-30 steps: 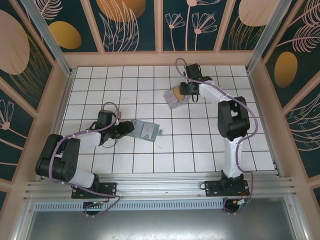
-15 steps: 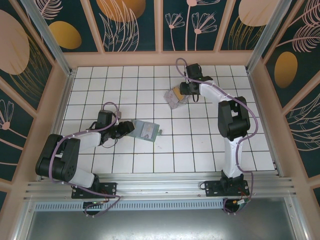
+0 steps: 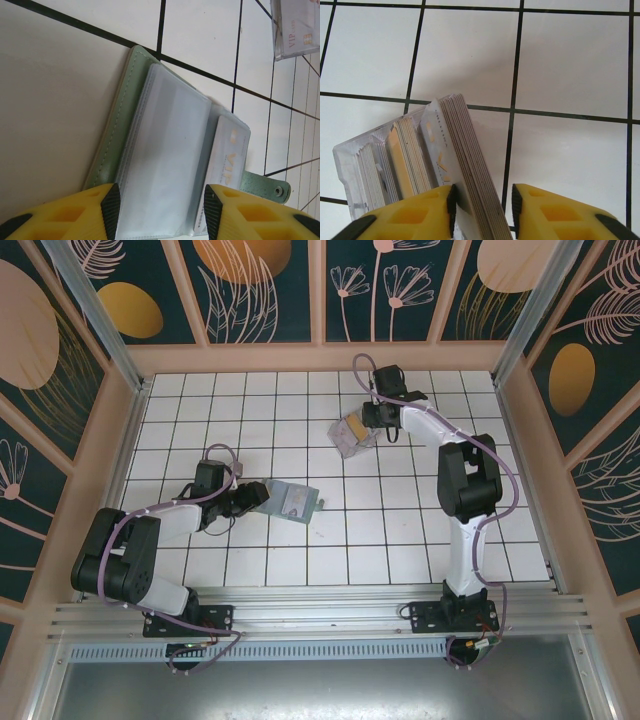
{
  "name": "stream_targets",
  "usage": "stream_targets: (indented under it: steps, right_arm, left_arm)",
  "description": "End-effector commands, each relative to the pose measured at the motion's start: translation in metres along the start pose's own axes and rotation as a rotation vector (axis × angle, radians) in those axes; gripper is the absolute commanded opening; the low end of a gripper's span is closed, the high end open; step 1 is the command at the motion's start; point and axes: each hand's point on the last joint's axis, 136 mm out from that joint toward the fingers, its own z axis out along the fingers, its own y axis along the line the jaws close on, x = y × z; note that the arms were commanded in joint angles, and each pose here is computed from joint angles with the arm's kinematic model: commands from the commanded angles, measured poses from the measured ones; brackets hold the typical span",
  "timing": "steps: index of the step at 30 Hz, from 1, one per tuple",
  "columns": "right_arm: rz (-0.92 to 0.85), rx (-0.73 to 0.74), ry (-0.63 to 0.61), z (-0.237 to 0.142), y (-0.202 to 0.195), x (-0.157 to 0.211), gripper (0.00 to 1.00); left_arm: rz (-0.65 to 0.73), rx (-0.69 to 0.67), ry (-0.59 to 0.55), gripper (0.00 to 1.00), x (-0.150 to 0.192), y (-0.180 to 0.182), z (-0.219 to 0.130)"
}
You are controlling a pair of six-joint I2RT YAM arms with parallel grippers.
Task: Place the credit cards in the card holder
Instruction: Pick up the credit card from the storage box.
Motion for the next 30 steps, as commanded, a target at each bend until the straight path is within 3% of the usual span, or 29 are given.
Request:
stream_targets:
  steps: [1, 12, 30]
  right_arm:
    - [0.007, 0.023, -0.066, -0.026, -0.009, -0.025, 0.32]
    - [-0.02, 0.0, -0.068, -0.031, -0.003, -0.027, 0.13]
    - [-0.01, -0.076, -0.111, -0.057, 0.01, -0.041, 0.13]
  left_arm:
    - [-0.003, 0.023, 0.0, 0.5, -0.002, -0.003, 0.001]
    - [-0.009, 0.025, 0.003, 0.5, -0.001, -0.002, 0.002]
    - [-0.009, 0.027, 0.008, 0.5, 0.001, -0.001, 0.003]
